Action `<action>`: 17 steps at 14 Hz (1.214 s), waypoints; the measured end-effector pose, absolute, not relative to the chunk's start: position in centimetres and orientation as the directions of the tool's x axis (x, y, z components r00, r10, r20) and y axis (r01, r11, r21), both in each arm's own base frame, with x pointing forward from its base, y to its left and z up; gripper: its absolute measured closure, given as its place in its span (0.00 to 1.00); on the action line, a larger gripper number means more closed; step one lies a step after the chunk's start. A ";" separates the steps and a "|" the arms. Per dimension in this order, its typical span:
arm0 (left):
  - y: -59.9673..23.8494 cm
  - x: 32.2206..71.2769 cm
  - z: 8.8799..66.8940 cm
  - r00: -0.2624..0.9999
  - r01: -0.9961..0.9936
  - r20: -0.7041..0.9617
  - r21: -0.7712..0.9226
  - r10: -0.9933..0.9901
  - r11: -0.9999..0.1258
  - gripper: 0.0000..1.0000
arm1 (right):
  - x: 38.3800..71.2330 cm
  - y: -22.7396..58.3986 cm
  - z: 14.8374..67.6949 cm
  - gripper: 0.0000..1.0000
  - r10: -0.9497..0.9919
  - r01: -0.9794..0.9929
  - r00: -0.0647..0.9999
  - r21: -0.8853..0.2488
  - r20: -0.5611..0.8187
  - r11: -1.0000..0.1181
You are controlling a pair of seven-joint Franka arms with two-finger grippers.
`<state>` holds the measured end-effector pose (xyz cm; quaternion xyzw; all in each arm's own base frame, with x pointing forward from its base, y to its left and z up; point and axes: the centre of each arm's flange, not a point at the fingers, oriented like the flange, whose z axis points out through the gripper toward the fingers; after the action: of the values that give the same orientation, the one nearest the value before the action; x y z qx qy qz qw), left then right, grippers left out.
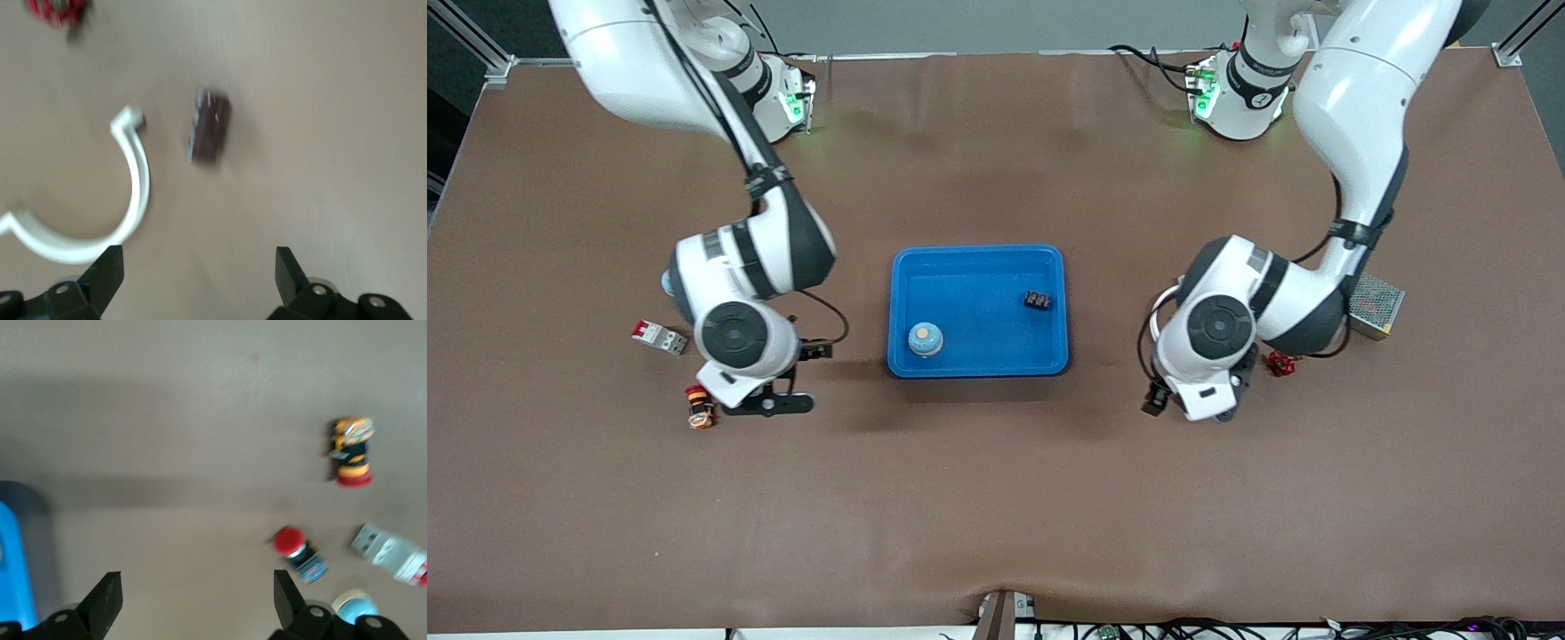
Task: Place electrolytic capacitor and blue bell in tray
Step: 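Grasp the second blue bell with the right gripper while the left gripper grasps a capacitor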
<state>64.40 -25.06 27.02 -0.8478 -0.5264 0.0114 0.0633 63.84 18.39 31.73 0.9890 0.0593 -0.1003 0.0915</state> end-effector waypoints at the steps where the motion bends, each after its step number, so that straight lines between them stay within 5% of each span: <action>1: -23.8 64.9 26.3 0.439 0.894 0.057 -0.122 0.896 -0.431 0.00 | 63.9 16.1 31.6 0.00 0.133 0.161 0.975 0.148 -0.179 -0.976; 8: -21.8 66.3 21.4 0.490 0.871 0.042 -0.078 0.871 -0.486 0.05 | 56.6 4.5 25.1 0.00 0.120 0.121 0.993 0.079 -0.014 -0.989; 11: -21.1 66.3 19.4 0.521 0.852 0.043 -0.091 0.852 -0.516 0.16 | 53.1 0.6 25.0 0.00 0.055 0.056 0.998 0.075 -0.020 -0.996; 17: -20.9 66.2 18.2 0.535 0.842 0.040 -0.100 0.844 -0.530 0.66 | 47.1 -2.9 25.8 0.00 -0.019 -0.017 0.999 0.070 -0.029 -0.997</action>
<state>66.22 -20.88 18.21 -0.8746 -0.4819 0.0069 0.0536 47.06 -2.91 25.81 0.9992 -0.0091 -0.0148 0.0351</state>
